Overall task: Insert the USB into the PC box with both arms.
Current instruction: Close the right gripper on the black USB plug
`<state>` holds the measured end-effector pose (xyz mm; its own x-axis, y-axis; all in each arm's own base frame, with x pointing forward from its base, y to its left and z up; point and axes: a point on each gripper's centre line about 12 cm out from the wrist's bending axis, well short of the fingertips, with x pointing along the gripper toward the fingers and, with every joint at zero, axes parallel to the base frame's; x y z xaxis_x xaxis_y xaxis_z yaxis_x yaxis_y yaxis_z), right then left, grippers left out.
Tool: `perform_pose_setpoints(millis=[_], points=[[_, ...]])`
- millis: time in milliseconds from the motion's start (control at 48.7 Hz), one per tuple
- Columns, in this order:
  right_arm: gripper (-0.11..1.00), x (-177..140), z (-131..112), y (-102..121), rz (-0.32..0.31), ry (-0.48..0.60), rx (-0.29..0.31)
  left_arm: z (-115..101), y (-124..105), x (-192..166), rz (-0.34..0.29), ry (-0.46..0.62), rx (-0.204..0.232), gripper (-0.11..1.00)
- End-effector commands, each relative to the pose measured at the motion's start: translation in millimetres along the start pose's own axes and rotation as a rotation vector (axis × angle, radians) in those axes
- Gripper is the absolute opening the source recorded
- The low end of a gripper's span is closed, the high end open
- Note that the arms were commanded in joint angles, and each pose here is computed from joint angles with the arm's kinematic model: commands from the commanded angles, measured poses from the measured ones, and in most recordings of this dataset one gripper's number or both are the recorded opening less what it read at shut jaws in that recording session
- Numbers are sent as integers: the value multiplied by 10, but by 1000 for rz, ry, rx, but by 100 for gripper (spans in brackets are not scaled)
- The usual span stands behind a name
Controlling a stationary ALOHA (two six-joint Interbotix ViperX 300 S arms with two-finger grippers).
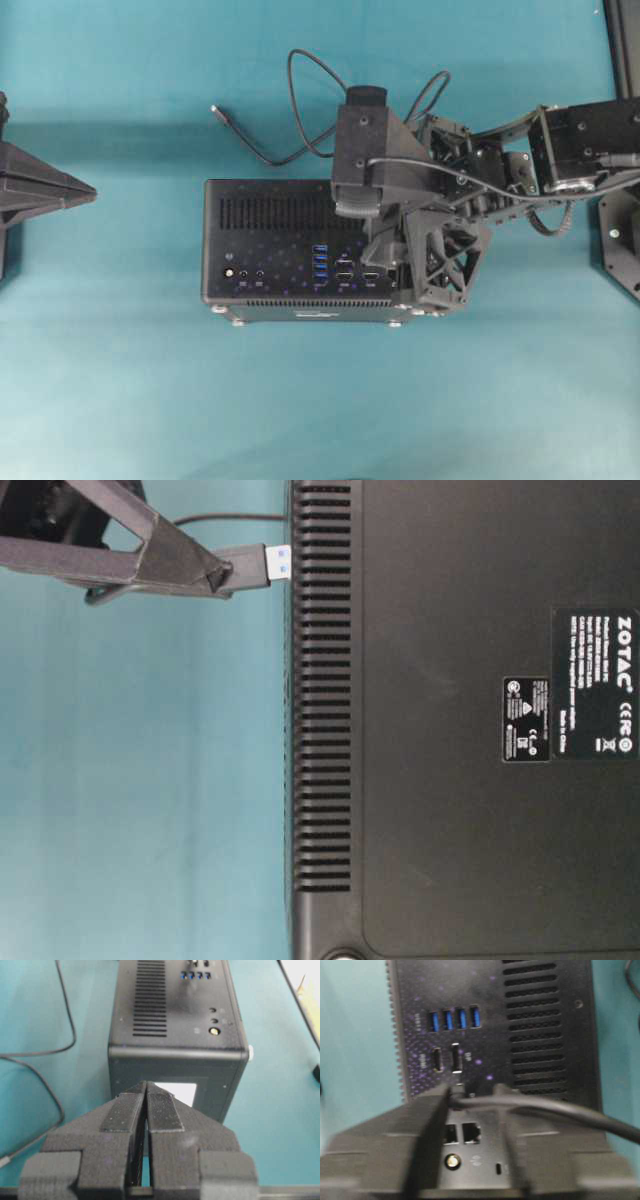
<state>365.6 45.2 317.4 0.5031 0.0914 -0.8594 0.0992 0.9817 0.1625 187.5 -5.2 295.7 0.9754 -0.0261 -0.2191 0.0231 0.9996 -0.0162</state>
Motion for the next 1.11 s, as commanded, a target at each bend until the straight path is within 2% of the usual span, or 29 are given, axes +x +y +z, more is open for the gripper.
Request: perform_pose_setpoints(millis=[0,164,328,677,862,1088], points=[[32,-133,72,33,12,-46,2,43,0,3,0,-11,0,0],[20,-139,64,56,16,-45,-2,39,2,1,2,-11,-2,0],[14,-166,82,60,17,-52,-4,41,2,1,1,-12,-2,0],[13,-279,194,84,19,-93,-10,54,2,-27,1,-25,-5,0],[13,-229,218,64,-31,-103,-55,32,0,-35,0,-23,-5,0],[13,-177,349,39,-83,-166,-105,19,3,-36,1,-20,-5,0]])
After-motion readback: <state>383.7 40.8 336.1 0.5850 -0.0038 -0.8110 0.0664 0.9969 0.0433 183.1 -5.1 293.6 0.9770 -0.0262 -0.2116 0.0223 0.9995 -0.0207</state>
